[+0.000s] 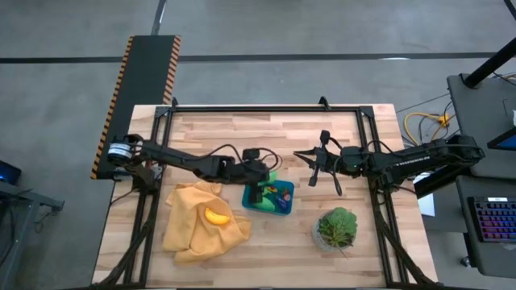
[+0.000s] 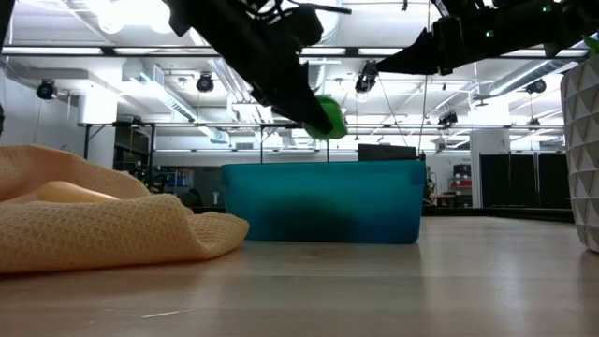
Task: Pick and placing Produce into tupperware
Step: Put the pear into the blue bin
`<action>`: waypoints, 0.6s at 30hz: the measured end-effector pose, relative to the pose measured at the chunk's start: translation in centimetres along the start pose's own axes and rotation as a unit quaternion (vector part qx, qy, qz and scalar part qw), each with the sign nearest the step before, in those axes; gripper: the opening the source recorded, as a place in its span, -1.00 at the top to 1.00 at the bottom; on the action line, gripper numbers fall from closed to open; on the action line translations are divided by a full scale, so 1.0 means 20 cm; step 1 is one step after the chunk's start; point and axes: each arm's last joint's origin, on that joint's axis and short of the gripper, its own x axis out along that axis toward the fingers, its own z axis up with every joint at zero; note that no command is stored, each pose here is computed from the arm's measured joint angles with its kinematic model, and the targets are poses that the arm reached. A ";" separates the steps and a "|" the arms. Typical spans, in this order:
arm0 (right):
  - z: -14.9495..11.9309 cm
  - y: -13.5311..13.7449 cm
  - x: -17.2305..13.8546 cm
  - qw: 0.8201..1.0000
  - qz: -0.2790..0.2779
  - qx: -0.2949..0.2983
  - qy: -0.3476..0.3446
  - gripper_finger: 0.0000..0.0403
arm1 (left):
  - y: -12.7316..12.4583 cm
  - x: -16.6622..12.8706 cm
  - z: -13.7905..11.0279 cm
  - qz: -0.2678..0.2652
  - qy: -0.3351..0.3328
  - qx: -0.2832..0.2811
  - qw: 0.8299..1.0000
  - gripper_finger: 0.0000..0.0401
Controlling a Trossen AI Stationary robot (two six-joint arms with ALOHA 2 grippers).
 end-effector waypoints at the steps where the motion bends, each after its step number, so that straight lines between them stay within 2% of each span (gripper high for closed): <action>1: 0.00 0.00 0.00 1.000 0.000 0.000 0.000 0.96 | -0.01 0.00 0.00 -0.010 -0.002 0.001 1.000 -0.03; 5: 0.00 0.00 0.00 1.000 0.000 0.000 0.000 0.96 | -0.06 0.00 0.01 -0.048 -0.018 -0.008 0.999 -0.03; 18: 0.00 0.00 0.00 1.000 0.000 0.002 -0.001 0.96 | -0.13 0.14 -0.04 -0.058 -0.013 -0.004 0.998 -0.03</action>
